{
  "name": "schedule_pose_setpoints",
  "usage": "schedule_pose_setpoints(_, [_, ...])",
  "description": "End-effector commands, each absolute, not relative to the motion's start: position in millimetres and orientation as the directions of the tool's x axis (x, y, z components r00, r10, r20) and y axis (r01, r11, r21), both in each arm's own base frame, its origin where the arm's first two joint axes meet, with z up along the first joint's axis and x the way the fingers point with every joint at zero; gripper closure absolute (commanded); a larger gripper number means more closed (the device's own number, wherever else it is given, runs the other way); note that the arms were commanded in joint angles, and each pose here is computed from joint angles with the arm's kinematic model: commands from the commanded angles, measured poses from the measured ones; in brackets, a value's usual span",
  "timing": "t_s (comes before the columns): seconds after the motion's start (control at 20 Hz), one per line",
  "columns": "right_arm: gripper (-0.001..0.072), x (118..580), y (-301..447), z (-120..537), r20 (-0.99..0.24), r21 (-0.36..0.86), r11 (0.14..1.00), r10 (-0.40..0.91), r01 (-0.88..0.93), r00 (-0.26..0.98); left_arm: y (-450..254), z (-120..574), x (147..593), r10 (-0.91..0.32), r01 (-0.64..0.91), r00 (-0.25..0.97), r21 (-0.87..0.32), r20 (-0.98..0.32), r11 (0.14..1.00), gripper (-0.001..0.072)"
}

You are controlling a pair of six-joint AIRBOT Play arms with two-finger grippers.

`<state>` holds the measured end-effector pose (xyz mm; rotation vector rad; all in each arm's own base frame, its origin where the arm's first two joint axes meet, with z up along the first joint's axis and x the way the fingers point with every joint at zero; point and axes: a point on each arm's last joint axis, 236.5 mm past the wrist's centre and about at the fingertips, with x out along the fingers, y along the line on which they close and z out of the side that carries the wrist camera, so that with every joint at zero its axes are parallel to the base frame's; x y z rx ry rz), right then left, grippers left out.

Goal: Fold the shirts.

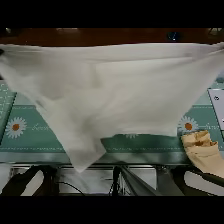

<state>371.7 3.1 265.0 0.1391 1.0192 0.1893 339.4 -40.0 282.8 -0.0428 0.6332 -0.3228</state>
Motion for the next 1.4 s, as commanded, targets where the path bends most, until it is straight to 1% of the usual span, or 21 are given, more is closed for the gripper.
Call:
schedule_pose_setpoints(0.0, [0.0685,437.7,2.5,207.9,-0.866,0.158,0.985,0.173,-0.072,0.469,-41.0,217.2,399.8,-0.372,0.307,0.66,-0.217,-0.653,0.927,0.0683])
schedule_pose_setpoints(0.15, [0.0685,477.9,-0.7,165.3,-0.875,0.178,0.983,0.182,-0.051,0.449,-38.0,158.9,427.6,-0.393,0.282,0.561,-0.278,-0.729,0.918,0.0683])
schedule_pose_setpoints(0.3, [0.0685,507.3,-3.8,121.3,-0.888,0.191,0.981,0.187,-0.032,0.419,-40.3,119.2,455.5,-0.397,0.257,0.53,-0.304,-0.749,0.917,0.0683])
schedule_pose_setpoints(0.45, [0.0685,544.9,-3.9,89.7,-0.864,0.203,0.978,0.2,-0.044,0.463,-45.3,96.4,484.9,-0.383,0.241,0.558,-0.297,-0.736,0.924,0.0683])
schedule_pose_setpoints(0.65, [0.0685,596.1,-4.3,65.8,-0.791,0.228,0.973,0.21,-0.042,0.575,-52.2,76.4,526.0,-0.346,0.236,0.634,-0.253,-0.691,0.938,0.0683])
schedule_pose_setpoints(0.9, [0.0685,642.3,-11.9,43.8,-0.699,0.243,0.97,0.187,-0.017,0.691,-66.2,49.4,567.2,-0.302,0.221,0.709,-0.206,-0.637,0.953,0.0682])
schedule_pose_setpoints(1.0, [0.0685,652.8,-16.1,37.8,-0.667,0.24,0.971,0.171,-0.008,0.725,-74.2,37.7,575.9,-0.296,0.247,0.718,-0.168,-0.63,0.954,0.0682])
schedule_pose_setpoints(1.1, [0.0686,659.3,-18.2,29.9,-0.657,0.217,0.976,0.163,-0.023,0.736,-78.8,29.0,585.3,-0.284,0.239,0.736,-0.156,-0.615,0.958,0.0682])
schedule_pose_setpoints(1.25, [0.0686,662.6,-20.0,15.6,-0.664,0.187,0.981,0.159,-0.043,0.731,-75.9,19.3,601.6,-0.247,0.208,0.775,-0.135,-0.581,0.969,0.0682])
schedule_pose_setpoints(1.35, [0.0686,660.6,-18.9,4.7,-0.682,0.185,0.981,0.164,-0.049,0.712,-73.0,3.7,605.9,-0.234,0.193,0.773,-0.133,-0.589,0.972,0.0682])
